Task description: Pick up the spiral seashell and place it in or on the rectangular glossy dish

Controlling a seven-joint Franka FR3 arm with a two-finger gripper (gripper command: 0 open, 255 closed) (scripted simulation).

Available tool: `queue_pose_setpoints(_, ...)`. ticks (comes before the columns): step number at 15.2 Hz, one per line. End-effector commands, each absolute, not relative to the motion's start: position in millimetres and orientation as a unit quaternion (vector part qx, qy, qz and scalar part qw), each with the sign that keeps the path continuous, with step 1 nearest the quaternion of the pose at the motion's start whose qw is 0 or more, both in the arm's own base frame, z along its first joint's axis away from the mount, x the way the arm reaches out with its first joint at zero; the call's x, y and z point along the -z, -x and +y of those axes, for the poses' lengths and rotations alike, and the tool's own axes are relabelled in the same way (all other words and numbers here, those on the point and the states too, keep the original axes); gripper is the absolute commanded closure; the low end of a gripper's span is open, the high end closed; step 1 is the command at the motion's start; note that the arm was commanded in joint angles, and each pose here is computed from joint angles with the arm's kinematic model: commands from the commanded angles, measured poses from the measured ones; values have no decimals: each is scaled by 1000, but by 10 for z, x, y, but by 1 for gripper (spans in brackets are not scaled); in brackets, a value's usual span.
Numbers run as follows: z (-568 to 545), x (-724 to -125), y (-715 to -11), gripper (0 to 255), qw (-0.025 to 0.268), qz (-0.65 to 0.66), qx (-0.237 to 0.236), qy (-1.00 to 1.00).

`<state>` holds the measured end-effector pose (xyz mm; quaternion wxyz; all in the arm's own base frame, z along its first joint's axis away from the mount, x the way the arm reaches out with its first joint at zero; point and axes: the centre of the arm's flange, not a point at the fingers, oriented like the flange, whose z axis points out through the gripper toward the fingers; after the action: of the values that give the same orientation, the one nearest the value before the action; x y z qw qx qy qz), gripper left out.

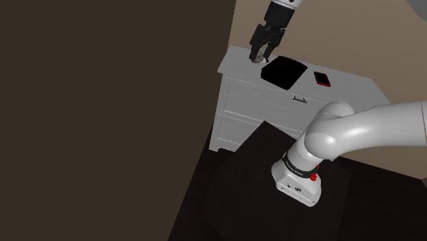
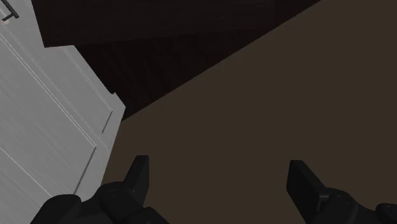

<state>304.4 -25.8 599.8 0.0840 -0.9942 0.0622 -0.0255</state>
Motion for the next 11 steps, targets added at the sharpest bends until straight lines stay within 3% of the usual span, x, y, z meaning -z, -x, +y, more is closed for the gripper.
queue_pose_setpoints(1,-258,-5998,-3044,0,84,62,25,994)
queue_pose_setpoints(11,-1498,-5573,-3189,0,82,-28,40,995)
